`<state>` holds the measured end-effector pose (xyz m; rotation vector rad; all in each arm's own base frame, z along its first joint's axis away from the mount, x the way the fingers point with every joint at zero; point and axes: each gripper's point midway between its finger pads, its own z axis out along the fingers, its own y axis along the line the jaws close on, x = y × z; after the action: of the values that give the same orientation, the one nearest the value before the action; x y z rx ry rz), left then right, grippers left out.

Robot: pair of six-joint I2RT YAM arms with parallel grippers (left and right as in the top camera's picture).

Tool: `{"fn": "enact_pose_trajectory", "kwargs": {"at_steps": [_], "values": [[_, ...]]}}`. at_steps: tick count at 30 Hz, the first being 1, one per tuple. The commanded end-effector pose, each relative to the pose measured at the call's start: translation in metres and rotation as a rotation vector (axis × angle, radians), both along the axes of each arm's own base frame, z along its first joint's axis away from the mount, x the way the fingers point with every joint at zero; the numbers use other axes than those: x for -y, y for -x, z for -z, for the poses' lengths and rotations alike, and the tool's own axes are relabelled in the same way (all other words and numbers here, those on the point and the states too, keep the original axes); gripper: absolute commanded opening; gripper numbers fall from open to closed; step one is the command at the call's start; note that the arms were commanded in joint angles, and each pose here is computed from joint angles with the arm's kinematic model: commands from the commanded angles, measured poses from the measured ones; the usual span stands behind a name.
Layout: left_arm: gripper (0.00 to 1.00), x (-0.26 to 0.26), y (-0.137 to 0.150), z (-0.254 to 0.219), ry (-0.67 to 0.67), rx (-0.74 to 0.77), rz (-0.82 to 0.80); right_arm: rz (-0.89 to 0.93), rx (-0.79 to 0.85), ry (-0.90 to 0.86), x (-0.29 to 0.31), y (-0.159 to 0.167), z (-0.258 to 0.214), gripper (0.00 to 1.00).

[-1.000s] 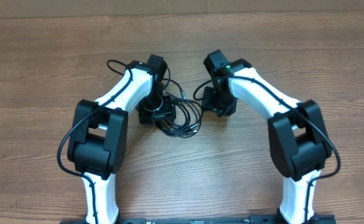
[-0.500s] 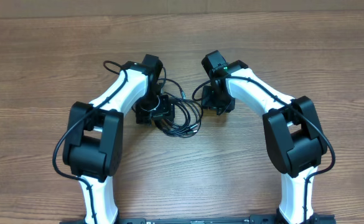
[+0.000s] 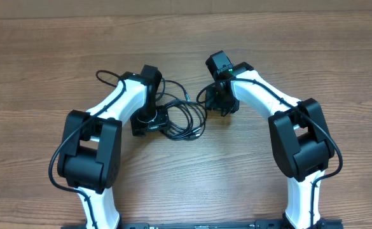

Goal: Untangle cables

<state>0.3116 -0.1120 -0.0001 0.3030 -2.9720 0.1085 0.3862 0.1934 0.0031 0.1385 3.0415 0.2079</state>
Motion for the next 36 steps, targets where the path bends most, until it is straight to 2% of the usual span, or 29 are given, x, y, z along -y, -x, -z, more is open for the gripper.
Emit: {"fn": "enact_pose_trajectory", "kwargs": {"at_steps": [1,4,7,13,17,36], "values": [[0.69,-0.004,0.012,0.015,-0.018,-0.008,-0.024,-0.022,-0.057,0.042,0.005,0.016,0.023,0.5],[0.7,-0.005,0.014,0.024,-0.018,0.0,-0.031,-0.062,-0.054,0.045,0.0,0.019,0.024,0.54],[0.7,-0.008,0.012,0.024,-0.034,0.012,-0.029,-0.097,-0.051,0.038,-0.002,0.018,0.021,0.53],[0.66,-0.01,0.003,0.025,-0.047,0.052,-0.027,-0.14,-0.066,0.03,-0.007,0.011,-0.014,0.56],[0.65,-0.01,0.003,0.026,-0.049,0.05,-0.026,-0.145,-0.07,0.032,-0.008,0.013,-0.012,0.6],[0.66,-0.011,0.004,0.029,-0.055,0.056,-0.026,-0.203,-0.038,-0.011,-0.016,0.005,-0.015,0.63]]}}
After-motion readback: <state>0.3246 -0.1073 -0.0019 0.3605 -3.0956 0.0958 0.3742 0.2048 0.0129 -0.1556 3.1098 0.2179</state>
